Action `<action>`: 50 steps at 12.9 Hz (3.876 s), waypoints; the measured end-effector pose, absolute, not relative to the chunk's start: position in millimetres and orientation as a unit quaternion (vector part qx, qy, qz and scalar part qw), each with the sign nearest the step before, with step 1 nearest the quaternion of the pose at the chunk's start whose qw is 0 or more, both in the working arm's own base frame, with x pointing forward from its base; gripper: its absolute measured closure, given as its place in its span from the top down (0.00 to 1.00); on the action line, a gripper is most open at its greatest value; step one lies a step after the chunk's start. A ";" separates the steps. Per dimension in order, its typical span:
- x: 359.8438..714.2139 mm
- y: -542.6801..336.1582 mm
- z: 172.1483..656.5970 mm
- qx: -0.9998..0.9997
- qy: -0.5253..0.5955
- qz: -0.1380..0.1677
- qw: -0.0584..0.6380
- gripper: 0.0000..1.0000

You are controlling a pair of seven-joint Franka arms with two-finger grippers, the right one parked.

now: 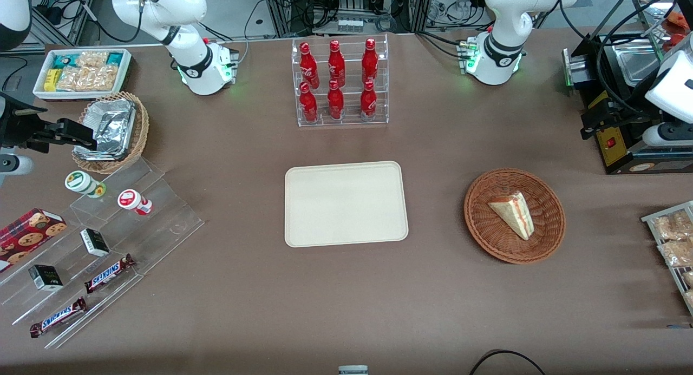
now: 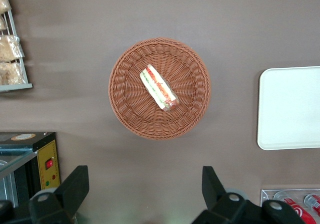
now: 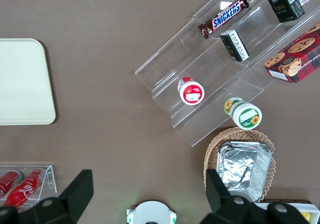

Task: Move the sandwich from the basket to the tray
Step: 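Move the left gripper over the wrapped sandwich in the wicker basket, then lower the left gripper and close it on the wrapped sandwich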

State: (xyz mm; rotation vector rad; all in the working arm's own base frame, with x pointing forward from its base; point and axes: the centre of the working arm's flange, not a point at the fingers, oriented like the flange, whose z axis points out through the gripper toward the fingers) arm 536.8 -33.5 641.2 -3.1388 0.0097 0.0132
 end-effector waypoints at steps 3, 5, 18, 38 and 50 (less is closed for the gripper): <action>538.1 -33.4 639.6 -1.000 0.013 0.006 0.002 1.00; 543.3 -33.5 629.7 -1.000 0.013 0.015 0.002 1.00; 555.8 -42.9 399.6 -0.990 -0.133 -0.035 -0.006 1.00; 507.1 -58.7 266.1 -0.973 -0.227 -0.047 -0.018 1.00; 514.3 -47.3 259.5 -0.969 -0.238 -0.068 -0.023 0.99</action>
